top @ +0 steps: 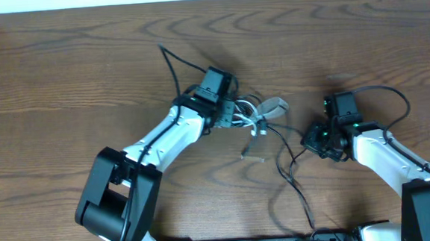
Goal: Untangle cables
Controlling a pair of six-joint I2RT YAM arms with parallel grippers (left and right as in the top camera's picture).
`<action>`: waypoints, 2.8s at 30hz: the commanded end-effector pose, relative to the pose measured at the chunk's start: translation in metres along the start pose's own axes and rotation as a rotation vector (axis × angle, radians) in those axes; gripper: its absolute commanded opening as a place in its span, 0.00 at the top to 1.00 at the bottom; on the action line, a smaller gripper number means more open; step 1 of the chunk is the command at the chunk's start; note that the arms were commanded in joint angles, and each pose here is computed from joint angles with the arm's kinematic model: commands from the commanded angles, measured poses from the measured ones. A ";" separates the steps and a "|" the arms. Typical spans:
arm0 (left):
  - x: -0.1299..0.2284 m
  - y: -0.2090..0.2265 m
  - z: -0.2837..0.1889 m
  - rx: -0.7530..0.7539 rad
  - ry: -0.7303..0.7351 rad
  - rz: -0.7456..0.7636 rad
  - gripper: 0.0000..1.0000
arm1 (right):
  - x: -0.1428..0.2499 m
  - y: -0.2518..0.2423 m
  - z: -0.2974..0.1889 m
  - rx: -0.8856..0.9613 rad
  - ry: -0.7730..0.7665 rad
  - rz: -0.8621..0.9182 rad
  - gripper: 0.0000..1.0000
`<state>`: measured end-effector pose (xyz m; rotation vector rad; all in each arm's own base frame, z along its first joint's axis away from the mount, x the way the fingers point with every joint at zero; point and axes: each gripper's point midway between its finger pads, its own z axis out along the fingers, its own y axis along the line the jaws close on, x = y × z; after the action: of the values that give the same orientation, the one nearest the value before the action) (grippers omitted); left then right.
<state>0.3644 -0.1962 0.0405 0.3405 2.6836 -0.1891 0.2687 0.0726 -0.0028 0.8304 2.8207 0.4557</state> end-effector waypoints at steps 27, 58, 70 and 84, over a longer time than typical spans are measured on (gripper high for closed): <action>0.003 -0.072 -0.034 0.650 0.023 0.172 0.92 | 0.022 0.120 -0.086 -0.708 0.145 -0.521 0.57; 0.028 -0.116 -0.057 0.855 -0.006 0.462 0.92 | 0.015 0.124 -0.047 -0.376 0.073 0.030 0.50; 0.027 -0.112 -0.053 0.829 -0.007 0.459 0.92 | 0.000 0.091 -0.037 -0.200 -0.043 0.041 0.99; 0.018 -0.093 -0.041 0.725 -0.011 0.425 0.92 | -0.021 0.043 -0.038 -0.066 -0.078 0.030 0.99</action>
<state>0.2952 -0.2837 0.0803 1.1361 2.3427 -1.0686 0.2945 0.1065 0.0499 0.8792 2.7282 0.6143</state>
